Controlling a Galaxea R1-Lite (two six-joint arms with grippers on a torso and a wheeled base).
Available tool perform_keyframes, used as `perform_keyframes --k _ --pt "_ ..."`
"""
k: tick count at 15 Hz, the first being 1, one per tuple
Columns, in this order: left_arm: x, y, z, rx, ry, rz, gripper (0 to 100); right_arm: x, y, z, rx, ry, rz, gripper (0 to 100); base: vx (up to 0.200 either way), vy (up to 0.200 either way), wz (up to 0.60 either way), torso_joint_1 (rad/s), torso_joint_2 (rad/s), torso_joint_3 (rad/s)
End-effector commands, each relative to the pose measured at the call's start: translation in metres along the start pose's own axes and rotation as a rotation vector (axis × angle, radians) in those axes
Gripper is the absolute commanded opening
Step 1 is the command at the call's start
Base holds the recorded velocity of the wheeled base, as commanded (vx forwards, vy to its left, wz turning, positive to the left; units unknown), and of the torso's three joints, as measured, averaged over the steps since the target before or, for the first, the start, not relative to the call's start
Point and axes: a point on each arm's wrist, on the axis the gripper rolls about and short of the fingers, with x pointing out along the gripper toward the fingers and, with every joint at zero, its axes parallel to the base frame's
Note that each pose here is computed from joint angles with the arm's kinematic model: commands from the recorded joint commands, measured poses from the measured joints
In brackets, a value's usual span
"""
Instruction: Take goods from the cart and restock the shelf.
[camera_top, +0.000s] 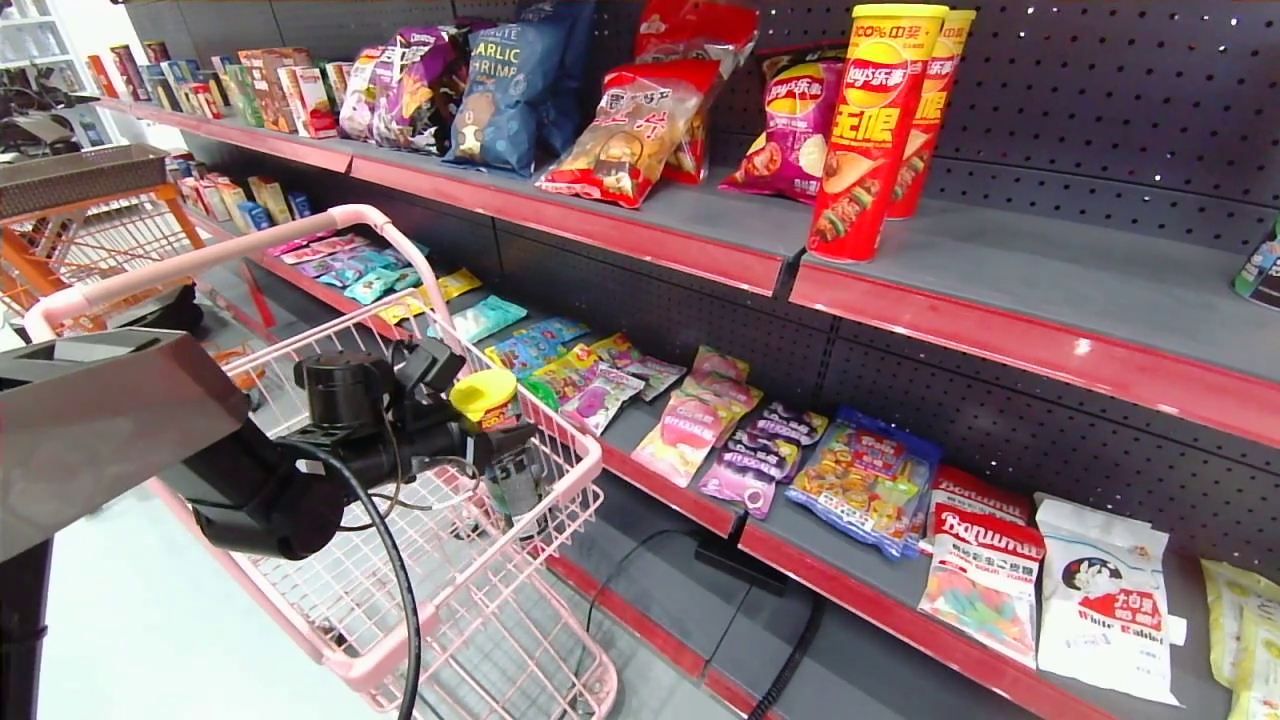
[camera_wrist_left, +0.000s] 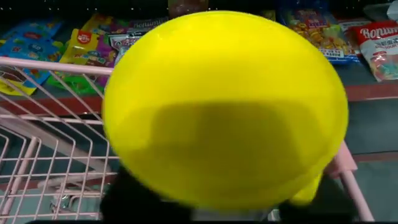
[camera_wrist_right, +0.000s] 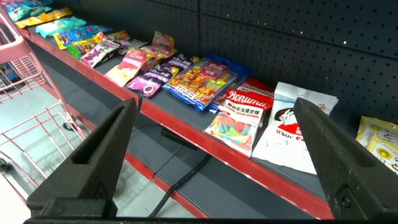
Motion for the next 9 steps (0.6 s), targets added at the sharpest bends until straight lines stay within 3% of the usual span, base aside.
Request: perform_keyframes --k 1,3,5,6,9 --pt "-0.007 -0.002 0.004 0.0 -0.004 0.005 0 0.0 0.0 0.0 0.0 0.0 -0.001 100 0.0 0.0 0.0 0.0 0.0 0.0" --pt "-0.033 -0.003 0.013 -0.007 -0.011 0.044 0 0.0 0.0 0.0 0.0 0.0 0.0 100 0.0 0.0 0.0 0.0 0.0 0.0" --pt "-0.058 -0.003 0.033 0.012 -0.052 0.093 0 0.0 0.0 0.0 0.0 0.002 0.0 100 0.0 0.0 0.0 0.0 0.0 0.0" --pt "-0.077 -0.007 0.046 0.024 -0.079 0.128 0 0.0 0.0 0.0 0.0 0.0 0.0 100 0.0 0.0 0.0 0.0 0.0 0.0" --pt "-0.143 -0.03 0.071 0.011 -0.127 0.223 0 0.0 0.0 0.0 0.0 0.002 0.0 100 0.0 0.0 0.0 0.0 0.0 0.0"
